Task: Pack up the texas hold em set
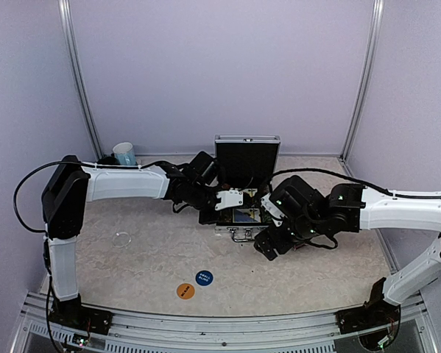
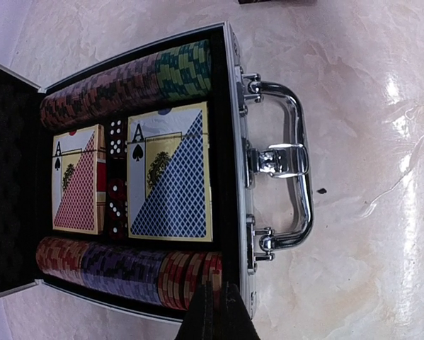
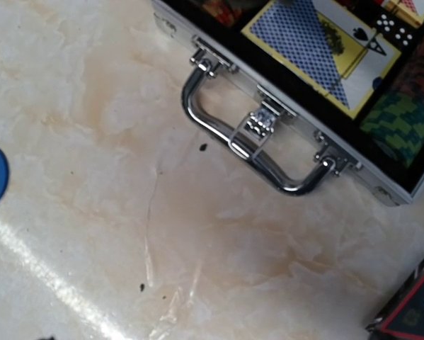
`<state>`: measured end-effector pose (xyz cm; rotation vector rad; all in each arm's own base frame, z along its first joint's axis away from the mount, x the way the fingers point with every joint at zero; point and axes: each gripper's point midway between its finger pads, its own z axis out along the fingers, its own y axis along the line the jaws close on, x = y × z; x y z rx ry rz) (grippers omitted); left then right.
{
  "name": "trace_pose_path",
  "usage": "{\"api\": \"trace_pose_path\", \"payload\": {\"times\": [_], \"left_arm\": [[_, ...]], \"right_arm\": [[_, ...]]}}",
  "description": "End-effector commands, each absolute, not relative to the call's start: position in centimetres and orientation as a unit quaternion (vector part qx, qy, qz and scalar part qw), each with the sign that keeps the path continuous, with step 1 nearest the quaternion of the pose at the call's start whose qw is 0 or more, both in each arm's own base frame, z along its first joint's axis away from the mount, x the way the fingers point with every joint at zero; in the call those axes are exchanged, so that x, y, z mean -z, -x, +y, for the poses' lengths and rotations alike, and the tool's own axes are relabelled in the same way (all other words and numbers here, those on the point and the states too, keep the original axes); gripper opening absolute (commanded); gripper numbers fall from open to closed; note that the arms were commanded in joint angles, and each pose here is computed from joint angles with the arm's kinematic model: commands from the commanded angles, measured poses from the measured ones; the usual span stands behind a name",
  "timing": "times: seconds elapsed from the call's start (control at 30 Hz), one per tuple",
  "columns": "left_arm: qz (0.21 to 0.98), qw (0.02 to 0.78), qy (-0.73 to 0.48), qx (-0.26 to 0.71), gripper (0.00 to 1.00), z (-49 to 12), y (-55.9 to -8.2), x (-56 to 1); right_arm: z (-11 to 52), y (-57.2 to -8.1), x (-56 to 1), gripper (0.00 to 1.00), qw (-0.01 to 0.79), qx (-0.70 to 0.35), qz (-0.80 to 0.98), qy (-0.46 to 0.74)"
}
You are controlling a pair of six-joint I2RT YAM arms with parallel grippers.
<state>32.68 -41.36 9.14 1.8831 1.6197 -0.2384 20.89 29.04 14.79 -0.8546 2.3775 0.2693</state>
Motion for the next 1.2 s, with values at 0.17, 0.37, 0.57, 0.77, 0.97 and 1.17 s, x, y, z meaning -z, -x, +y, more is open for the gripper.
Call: {"api": "trace_pose_path", "payload": {"times": [0.17,0.37,0.57,0.77,0.97,1.17], "left_arm": [[0.618,0.33,-0.707,0.096,0.0,-42.0,-33.3,-10.6],[0.628,0.319,-0.704,0.088,0.0,-41.8,-33.8,-9.9],[0.638,0.307,-0.701,0.087,0.0,-41.5,-34.3,-8.4],[0.646,0.296,-0.699,0.081,0.0,-41.2,-34.7,-7.2],[0.65,0.295,-0.697,0.069,0.0,-41.0,-35.3,-6.7],[0.662,0.299,-0.685,0.057,0.26,-40.9,-36.3,-6.3]], "right_arm": [[28.9,-21.1,-14.3,0.96,0.292,-0.099,0.897,0.316],[28.9,-21.1,-14.3,0.96,0.292,-0.099,0.897,0.316],[28.8,-21.1,-14.4,0.96,0.292,-0.099,0.897,0.318],[28.8,-21.1,-14.3,0.96,0.291,-0.098,0.897,0.318],[28.9,-21.2,-14.4,0.96,0.291,-0.097,0.896,0.32],[29.0,-21.3,-14.3,0.96,0.29,-0.098,0.896,0.323]]}}
